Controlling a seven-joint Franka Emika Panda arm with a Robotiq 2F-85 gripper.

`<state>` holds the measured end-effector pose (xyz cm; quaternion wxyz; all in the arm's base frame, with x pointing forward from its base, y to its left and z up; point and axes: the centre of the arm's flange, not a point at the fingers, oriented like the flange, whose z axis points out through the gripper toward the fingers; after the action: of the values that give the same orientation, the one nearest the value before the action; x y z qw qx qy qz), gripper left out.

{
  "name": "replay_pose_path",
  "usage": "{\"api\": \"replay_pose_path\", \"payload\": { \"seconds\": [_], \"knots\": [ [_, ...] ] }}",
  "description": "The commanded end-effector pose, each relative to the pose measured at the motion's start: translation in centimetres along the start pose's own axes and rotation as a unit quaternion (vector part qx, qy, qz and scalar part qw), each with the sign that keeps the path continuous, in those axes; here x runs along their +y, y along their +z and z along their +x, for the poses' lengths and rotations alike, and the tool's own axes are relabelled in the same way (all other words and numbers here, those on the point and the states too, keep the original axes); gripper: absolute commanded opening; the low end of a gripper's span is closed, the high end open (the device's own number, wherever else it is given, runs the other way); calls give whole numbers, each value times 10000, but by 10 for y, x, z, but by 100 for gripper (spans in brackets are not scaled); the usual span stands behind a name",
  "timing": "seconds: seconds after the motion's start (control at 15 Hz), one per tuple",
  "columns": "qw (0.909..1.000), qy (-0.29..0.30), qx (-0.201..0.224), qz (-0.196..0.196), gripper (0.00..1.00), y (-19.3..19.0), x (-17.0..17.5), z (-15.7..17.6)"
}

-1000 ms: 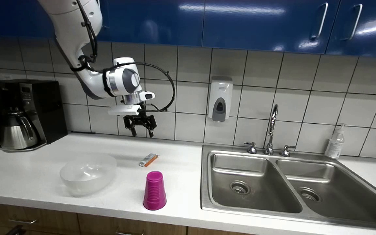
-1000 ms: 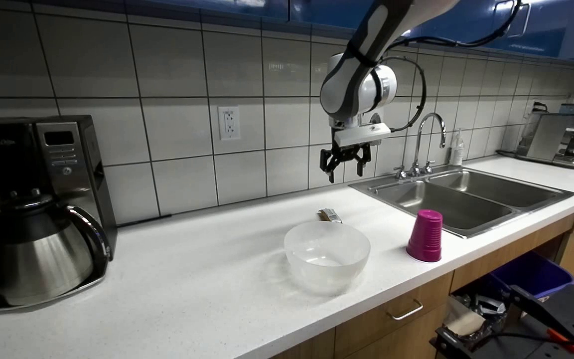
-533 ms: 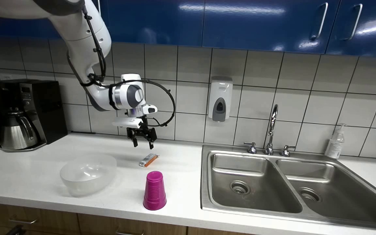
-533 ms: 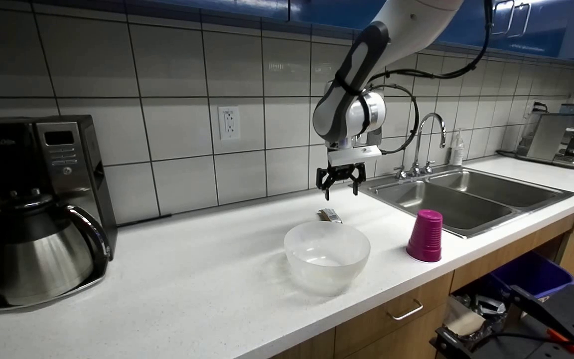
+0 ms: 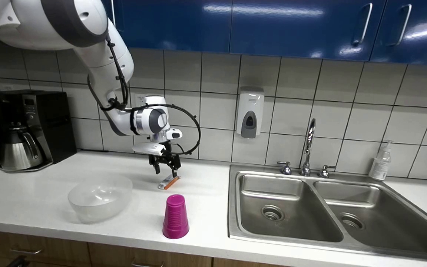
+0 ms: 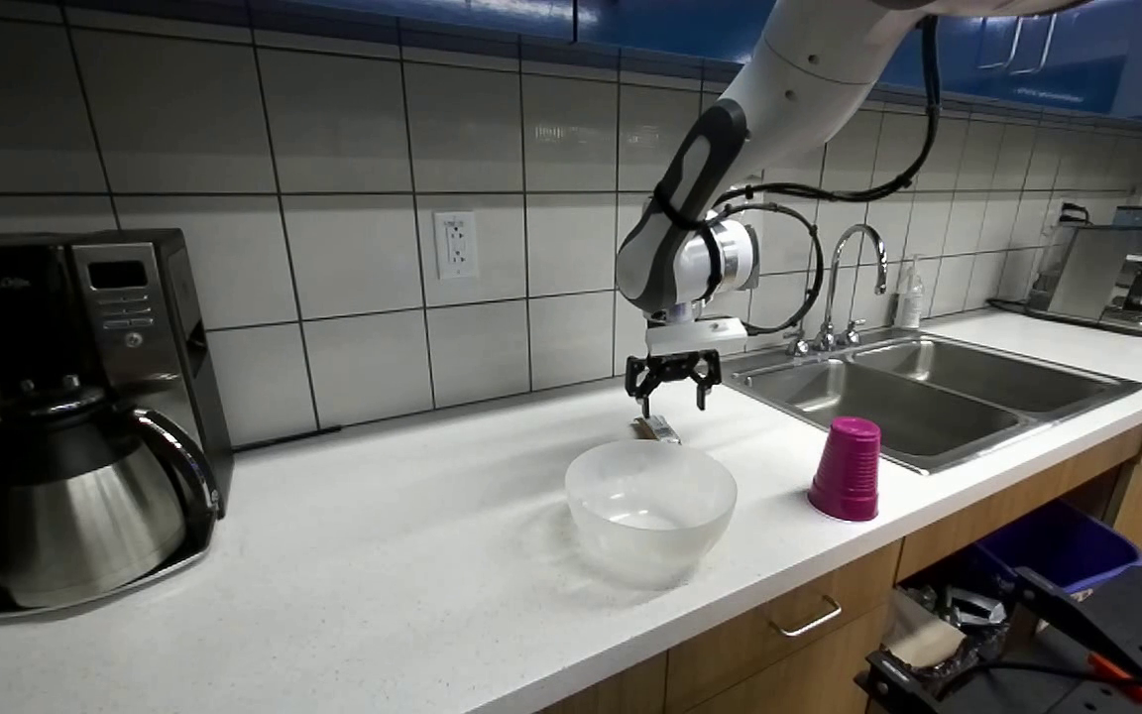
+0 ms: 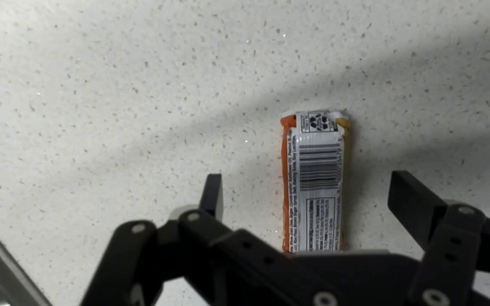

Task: Pick up the candy bar and then put it in the bowl

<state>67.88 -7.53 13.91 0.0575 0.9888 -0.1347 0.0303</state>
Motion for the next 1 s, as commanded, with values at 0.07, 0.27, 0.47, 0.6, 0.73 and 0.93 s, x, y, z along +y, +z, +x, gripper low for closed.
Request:
{"api": "replay_pose_path", "payload": {
  "seconds": [0.07, 0.27, 0.47, 0.6, 0.73, 0.93],
  "knots": [
    [9999, 87, 48, 37, 100, 20, -2, 28],
    [9999, 119, 49, 38, 100, 32, -2, 36],
    [9999, 114, 41, 25, 100, 44, -3, 43],
    [9999, 116, 54, 25, 100, 49, -5, 45],
    [9999, 99, 81, 40, 100, 52, -9, 48],
    [9999, 105, 87, 78, 100, 49, -10, 49]
  ]
}}
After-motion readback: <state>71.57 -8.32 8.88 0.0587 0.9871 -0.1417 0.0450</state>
